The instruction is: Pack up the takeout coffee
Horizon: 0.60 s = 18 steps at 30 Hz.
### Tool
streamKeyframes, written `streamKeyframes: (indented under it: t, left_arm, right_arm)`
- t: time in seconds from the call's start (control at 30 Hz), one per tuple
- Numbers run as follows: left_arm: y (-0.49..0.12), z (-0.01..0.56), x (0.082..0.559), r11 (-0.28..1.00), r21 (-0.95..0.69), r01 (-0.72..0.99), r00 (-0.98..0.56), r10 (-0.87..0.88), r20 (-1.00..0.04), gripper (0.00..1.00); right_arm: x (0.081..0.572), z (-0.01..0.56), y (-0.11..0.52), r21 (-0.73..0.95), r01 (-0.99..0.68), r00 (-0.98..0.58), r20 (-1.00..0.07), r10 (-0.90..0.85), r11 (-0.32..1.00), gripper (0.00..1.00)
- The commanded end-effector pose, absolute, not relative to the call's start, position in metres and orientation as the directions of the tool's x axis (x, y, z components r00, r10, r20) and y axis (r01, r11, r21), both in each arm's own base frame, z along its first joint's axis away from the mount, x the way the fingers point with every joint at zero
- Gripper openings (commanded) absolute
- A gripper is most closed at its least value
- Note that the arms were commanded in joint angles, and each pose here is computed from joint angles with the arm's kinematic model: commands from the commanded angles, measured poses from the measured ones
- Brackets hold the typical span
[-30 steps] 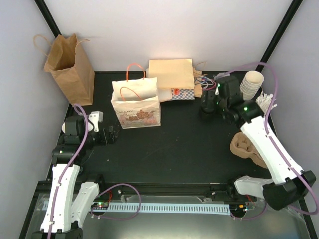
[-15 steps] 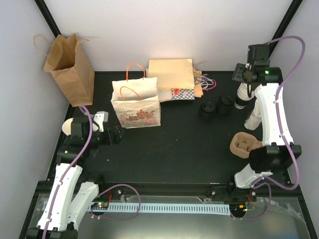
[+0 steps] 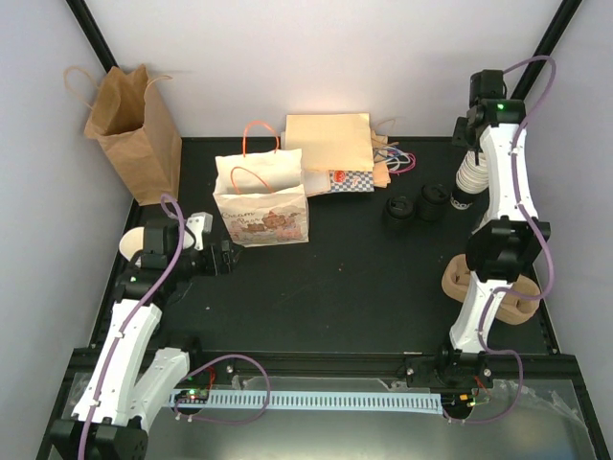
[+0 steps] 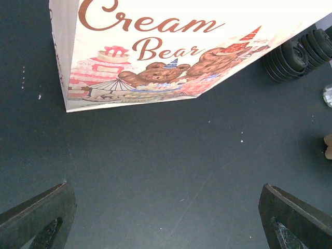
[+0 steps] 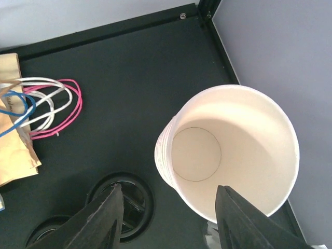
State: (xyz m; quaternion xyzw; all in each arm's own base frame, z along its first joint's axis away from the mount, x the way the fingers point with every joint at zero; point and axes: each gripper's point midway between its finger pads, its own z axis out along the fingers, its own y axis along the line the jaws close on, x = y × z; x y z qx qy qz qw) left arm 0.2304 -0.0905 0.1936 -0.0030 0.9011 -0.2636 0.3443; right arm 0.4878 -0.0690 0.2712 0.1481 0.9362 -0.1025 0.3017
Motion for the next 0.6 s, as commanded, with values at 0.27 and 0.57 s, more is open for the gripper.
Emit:
streamKeyframes:
  t: [0.27,0.57]
  left_arm:
    - [-0.097,0.194,0.232,0.854,-0.476,0.208,-0.768,-0.159,-0.621,0.99]
    - [-0.098,0.194,0.232,0.854,-0.476,0.21,-0.77,-0.155,-0.619,0.99]
  right_arm:
    - [0.497,0.259,-0.083,-0.18,0.36,-0.788,-0.583,0.195,0.915,0.4]
    - [0.503,0.251,-0.088,-0.216,0.353,-0.799,-0.575,0.173,0.911,0.35]
